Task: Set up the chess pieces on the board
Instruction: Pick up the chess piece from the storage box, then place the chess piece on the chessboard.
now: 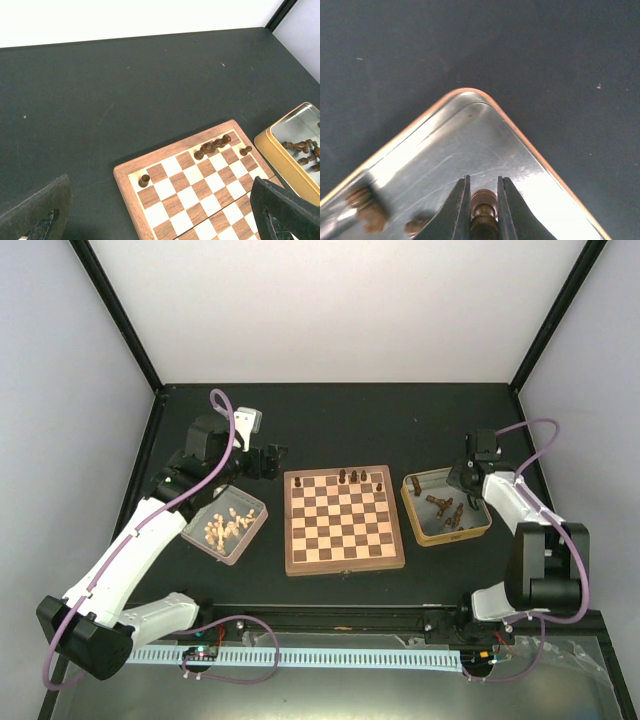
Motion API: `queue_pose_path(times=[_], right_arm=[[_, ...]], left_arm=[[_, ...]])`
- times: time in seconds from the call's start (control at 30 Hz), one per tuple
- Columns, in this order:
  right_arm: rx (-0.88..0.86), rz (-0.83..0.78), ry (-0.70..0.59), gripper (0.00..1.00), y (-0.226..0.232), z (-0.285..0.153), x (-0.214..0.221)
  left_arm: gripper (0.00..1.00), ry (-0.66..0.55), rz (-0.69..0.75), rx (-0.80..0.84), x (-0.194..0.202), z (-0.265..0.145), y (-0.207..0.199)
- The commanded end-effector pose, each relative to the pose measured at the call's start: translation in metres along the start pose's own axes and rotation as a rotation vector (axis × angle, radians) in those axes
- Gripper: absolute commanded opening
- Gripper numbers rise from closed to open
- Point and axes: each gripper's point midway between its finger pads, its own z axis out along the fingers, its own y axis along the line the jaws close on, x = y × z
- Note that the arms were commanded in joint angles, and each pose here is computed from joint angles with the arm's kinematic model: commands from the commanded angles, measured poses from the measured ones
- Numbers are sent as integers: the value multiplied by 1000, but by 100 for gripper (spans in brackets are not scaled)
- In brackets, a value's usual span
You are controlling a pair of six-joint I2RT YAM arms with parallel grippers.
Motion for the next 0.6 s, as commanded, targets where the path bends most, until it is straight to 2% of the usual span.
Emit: queue_pose_path(times=[0.0,0.17,0.33,0.57], right_arm=[[-114,-34,-26,6,30,-29,-10],[-210,-100,-26,6,72,-53,-8],[-309,-217,-12,8,135,-68,4],[-304,-352,65,9,191,-44,32]], left_arm=[[99,-41,10,-2,-8,-4,1],[99,-43,10,0,-8,-5,1],[99,-43,9,1,-9,-5,1],[99,-43,11,0,-8,-5,1]])
